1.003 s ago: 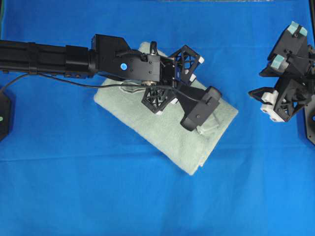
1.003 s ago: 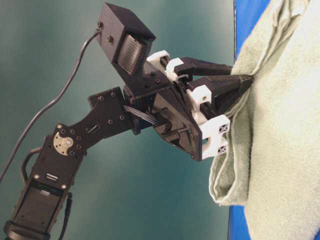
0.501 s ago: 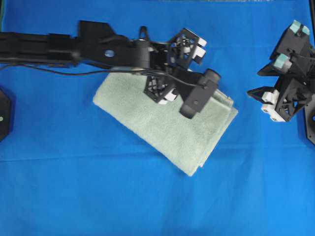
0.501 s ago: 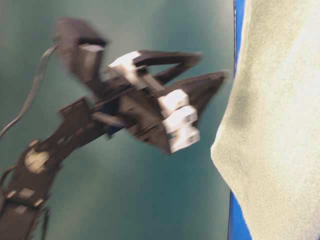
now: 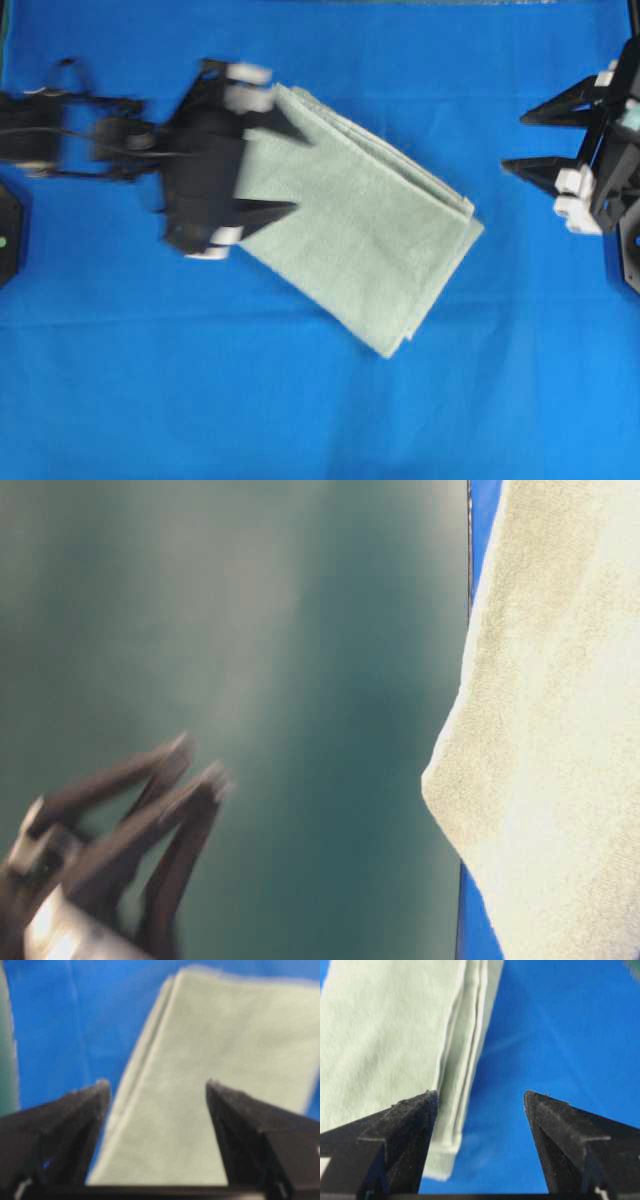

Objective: Fold a bath towel.

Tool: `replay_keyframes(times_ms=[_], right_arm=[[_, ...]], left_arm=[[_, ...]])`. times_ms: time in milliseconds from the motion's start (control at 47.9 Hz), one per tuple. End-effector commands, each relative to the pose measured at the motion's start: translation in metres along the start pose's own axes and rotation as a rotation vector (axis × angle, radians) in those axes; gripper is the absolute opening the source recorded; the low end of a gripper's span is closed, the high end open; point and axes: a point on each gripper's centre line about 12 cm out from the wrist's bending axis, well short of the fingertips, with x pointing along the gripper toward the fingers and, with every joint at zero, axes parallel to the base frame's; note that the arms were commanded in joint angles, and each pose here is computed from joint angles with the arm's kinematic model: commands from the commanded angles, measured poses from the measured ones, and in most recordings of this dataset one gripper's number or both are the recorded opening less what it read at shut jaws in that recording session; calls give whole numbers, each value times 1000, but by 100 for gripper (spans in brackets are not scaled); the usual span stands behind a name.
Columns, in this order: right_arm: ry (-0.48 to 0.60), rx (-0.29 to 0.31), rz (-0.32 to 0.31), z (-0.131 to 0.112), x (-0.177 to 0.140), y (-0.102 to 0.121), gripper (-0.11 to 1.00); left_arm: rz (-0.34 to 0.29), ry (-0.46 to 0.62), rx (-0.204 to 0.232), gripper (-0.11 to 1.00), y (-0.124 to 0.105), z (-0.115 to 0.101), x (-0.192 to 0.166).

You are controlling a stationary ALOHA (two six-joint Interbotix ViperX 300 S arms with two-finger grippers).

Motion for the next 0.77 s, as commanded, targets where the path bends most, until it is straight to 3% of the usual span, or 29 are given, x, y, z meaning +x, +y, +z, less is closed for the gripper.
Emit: replay_keyframes(times_ms=[0, 104, 188, 460, 752], right_arm=[[-62, -17, 12, 13, -7, 1, 67], [-95, -35, 21, 15, -10, 1, 67], [-120, -47, 35, 15, -12, 1, 67], [-172, -69, 82, 2, -15, 0, 66], [-183, -67, 104, -18, -17, -4, 66]], left_arm=[[24, -139, -73, 73, -2, 2, -31], [34, -258, -181, 73, -8, -10, -65], [33, -310, -231, 73, -14, -25, -82], [26, -391, -298, 73, -34, -71, -113], [29, -426, -328, 73, -52, -116, -134]])
